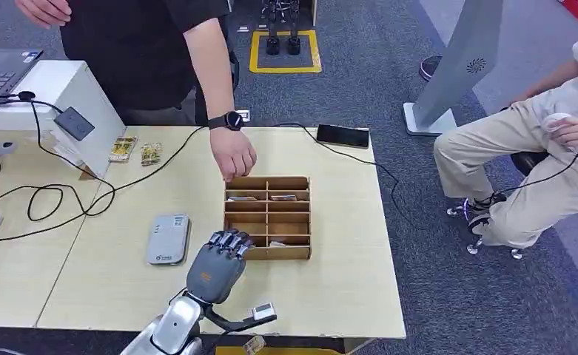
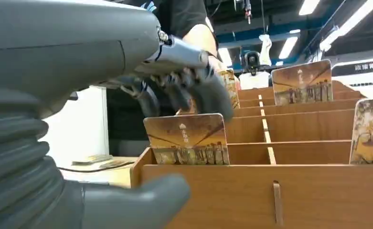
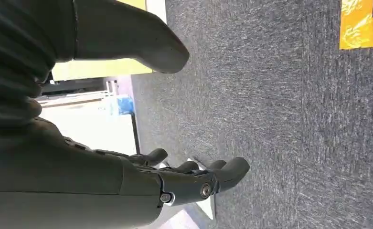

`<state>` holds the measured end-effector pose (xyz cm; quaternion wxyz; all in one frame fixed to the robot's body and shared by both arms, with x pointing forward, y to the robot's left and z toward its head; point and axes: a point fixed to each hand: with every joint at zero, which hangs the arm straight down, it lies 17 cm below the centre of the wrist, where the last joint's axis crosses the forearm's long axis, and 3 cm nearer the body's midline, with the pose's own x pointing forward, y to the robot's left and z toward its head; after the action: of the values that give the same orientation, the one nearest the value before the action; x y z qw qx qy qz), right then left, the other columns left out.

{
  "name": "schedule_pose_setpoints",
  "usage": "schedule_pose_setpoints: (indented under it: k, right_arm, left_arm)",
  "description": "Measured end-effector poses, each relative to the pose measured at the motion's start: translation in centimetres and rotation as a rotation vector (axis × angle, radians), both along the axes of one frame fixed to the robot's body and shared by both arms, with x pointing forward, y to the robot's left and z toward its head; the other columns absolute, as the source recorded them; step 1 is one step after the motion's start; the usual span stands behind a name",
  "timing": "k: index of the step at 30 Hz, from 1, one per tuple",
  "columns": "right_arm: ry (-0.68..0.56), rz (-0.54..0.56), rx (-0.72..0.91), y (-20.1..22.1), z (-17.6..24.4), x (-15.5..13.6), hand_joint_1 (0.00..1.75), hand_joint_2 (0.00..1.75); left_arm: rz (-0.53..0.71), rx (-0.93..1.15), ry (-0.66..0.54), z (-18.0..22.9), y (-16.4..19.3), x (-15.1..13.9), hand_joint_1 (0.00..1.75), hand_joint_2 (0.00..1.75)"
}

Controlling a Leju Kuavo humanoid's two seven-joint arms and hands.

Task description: Pass the card to the sensor for recognition and then transmit it.

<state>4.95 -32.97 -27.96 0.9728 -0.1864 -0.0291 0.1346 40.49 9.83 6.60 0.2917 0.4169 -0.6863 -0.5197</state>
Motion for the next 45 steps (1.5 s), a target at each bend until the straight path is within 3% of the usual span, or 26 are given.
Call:
schedule_pose_setpoints:
  k: [12, 28, 33, 38, 41, 43, 45]
  right_arm:
    - [0.006, 0.008, -0.004, 0.0, 0.0, -0.1, 0.0, 1.75]
    - [0.011, 0.046, -0.007, 0.0, 0.0, 0.0, 0.0, 1.75]
    - [0.014, 0.047, -0.007, 0.1, 0.0, -0.2, 0.0, 1.75]
    - [0.015, 0.047, -0.007, 0.1, 0.0, -0.3, 0.0, 1.75]
    - [0.016, 0.047, -0.008, 0.1, 0.0, -0.4, 0.0, 1.75]
    - [0.014, 0.046, -0.013, 0.1, 0.0, -0.4, 0.0, 1.75]
    - [0.01, 0.045, -0.014, 0.3, 0.0, -0.3, 0.0, 1.75]
  left_arm:
    - [0.068, -0.041, -0.009, 1.0, 0.3, 0.5, 1.75, 1.75]
    - [0.025, -0.059, -0.004, 0.9, -1.0, -1.2, 1.75, 1.75]
    - [-0.089, -0.127, -0.091, 5.1, -3.5, -3.4, 1.75, 1.75]
    - [-0.09, -0.196, -0.164, 8.9, -3.3, -3.6, 1.75, 1.75]
    - [-0.173, -0.323, -0.211, 12.2, -4.0, -4.4, 1.75, 1.75]
    - [-0.246, -0.424, -0.302, 15.4, -3.3, -5.1, 1.75, 1.75]
    - [-0.212, -0.545, -0.364, 17.7, -0.2, -4.8, 1.75, 1.75]
